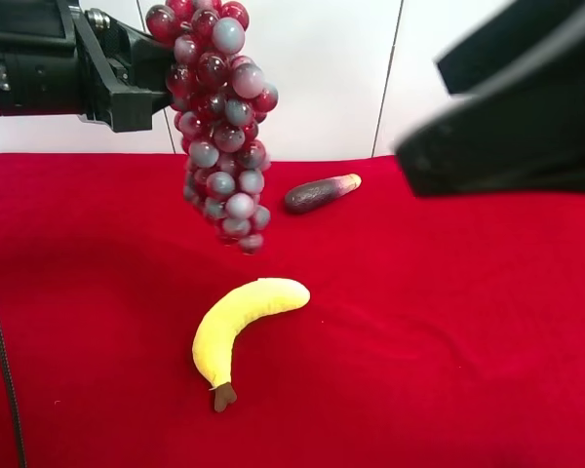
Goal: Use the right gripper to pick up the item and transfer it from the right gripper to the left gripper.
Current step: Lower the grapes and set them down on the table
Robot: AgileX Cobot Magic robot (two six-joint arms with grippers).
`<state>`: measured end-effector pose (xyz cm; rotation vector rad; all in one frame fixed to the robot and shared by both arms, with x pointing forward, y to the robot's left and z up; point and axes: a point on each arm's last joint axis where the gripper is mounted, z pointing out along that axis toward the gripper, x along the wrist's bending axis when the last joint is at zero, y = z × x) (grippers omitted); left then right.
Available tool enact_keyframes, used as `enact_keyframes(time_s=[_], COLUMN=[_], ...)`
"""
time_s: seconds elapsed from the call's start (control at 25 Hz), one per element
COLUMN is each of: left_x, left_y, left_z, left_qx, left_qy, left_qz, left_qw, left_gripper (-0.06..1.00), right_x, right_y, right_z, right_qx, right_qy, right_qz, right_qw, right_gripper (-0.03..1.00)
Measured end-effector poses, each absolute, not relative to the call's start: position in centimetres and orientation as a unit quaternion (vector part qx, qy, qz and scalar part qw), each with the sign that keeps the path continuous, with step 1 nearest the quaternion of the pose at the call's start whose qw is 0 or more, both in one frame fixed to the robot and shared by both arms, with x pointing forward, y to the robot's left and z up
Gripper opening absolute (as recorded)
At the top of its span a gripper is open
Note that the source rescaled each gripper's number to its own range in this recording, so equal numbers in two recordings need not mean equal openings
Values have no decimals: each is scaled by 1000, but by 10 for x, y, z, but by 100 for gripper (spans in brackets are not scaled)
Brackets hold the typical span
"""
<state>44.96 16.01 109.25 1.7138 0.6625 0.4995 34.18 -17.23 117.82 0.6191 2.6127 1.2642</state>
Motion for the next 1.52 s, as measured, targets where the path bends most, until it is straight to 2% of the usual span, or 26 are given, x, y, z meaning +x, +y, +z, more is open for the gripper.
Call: enact_keyframes(time_s=[0.16,0.28,0.48,0.76,1.08,1.52], left_x=[450,450,451,451,453,453], left_y=[161,161,162,162,163,164], left_z=[1092,1092,1092,1092,1091,1091], left_qx=[733,733,732,732,731,730], left_qy=[287,288,292,293,300,303], left_qz=[218,218,223,223,230,234], left_qw=[577,577,574,573,568,565], left_gripper=[26,26,26,26,26,26], right_x=[330,327,311,283,246,241], right_y=[-189,-200,-216,-241,-271,-296], right_z=[1172,1173,1166,1130,1108,1062], right_qx=[260,309,348,380,408,425], right_qy=[893,882,864,852,813,797], right_qz=[362,347,355,353,409,399], right_qw=[66,79,83,67,73,160], right_gripper=[96,96,96,96,96,96])
